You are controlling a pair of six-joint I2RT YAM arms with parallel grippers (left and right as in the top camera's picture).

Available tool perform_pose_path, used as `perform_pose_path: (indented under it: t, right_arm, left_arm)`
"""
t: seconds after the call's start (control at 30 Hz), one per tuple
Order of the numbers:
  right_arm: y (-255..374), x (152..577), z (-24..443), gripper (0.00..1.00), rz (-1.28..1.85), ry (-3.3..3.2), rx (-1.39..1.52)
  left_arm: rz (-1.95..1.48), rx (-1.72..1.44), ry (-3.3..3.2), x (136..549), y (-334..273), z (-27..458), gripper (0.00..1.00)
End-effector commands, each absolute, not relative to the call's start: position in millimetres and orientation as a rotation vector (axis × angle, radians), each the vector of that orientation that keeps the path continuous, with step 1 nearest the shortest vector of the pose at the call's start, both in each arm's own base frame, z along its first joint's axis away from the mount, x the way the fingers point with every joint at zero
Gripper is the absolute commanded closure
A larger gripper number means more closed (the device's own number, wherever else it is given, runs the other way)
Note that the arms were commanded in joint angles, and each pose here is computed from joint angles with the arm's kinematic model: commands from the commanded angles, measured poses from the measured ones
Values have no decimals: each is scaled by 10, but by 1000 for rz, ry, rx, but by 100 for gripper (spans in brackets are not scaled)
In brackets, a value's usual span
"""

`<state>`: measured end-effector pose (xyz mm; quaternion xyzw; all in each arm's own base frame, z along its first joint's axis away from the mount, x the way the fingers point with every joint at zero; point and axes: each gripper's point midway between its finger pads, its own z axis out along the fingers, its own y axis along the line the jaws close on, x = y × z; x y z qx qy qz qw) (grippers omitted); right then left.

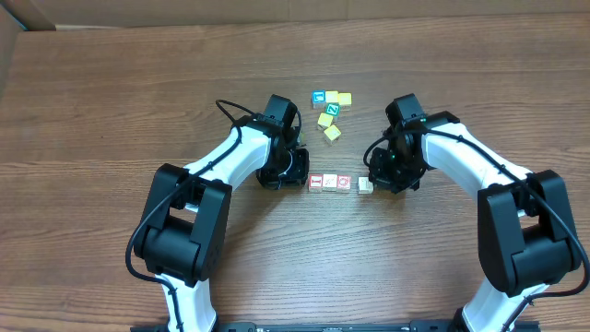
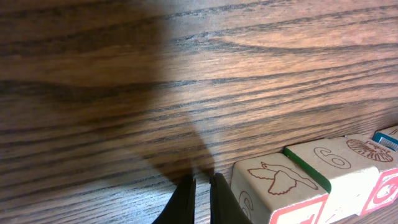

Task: Flip 4 blocks
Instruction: 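Push the row ends inward with left and right grippers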

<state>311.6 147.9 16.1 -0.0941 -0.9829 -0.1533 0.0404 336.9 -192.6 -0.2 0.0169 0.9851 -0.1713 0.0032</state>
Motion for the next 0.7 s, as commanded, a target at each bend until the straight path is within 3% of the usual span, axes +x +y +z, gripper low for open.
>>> perform_pose_path:
  t: [0.0, 0.67]
  right_arm:
    - [1509, 3102, 184, 96, -501, -3002, -294]
    - [1581, 3196, 207, 93, -570, -3025, -281]
  left_arm:
    - [-500, 65, 3124, 3322, -1908, -153, 95]
    - [-502, 66, 3121, 3329, -1911, -153, 95]
